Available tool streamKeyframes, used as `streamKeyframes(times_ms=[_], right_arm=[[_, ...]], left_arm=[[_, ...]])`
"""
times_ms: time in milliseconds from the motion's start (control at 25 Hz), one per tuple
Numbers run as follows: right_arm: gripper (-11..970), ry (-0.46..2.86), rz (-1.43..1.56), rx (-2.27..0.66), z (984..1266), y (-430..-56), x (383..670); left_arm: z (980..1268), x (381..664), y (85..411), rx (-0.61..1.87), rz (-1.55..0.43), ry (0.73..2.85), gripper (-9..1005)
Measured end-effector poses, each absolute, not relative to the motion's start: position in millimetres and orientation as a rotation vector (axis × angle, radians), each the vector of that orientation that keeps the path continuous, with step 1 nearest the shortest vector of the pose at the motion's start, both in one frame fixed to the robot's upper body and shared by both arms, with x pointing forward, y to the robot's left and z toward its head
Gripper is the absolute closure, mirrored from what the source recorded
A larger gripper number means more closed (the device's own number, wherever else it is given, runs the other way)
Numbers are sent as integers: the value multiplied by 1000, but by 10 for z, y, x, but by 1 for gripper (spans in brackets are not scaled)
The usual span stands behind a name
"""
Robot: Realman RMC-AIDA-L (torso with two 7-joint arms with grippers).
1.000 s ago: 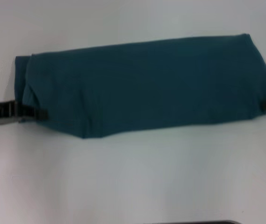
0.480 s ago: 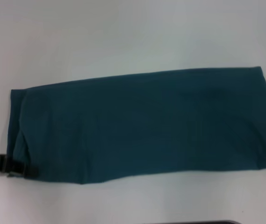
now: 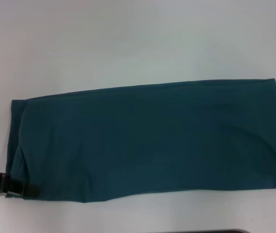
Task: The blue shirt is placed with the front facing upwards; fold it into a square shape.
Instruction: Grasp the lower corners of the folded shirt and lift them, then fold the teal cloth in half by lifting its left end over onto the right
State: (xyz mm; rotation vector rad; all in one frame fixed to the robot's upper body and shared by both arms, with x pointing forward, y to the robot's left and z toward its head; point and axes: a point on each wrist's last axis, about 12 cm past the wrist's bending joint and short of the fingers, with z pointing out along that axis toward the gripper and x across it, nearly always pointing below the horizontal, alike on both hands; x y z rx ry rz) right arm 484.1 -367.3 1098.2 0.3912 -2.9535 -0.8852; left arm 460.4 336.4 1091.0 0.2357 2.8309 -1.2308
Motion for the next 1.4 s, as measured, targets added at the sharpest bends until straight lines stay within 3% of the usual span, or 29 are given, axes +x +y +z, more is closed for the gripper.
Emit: streamKeyframes(times_ms=[320,440,680,800,960,1160,1240,1400], right_arm=[[782,-2947,-993,427,10995,-3617,4871],[698,-2981,-1017,368,11045,-3747,4861],[502,-3122,-1048,191,11220,-4137,4835],[442,-3191,-1218,205,11299,-4159,4854],[363,-3161,-1533,568,11226,-3899,4850],[252,-3120,-1818,975,11078,-3565,4829],[204,-3098,-1968,992,11035,-3494,4813],[220,-2986,-2190,809,11009,-3474,4836]], left_arm=[[10839,4513,3387,188,-1295,2836,925],[10928,4511,3599,79,-1221,2798,693],[11273,4472,4210,-185,-1030,2587,438],[11340,4506,4100,-52,-1093,2455,396],[11158,4576,3725,255,-1261,2356,339],[10971,4582,3333,559,-1330,2065,298],[10934,4552,3251,609,-1302,1963,300],[10938,4526,3236,597,-1280,1825,303]])
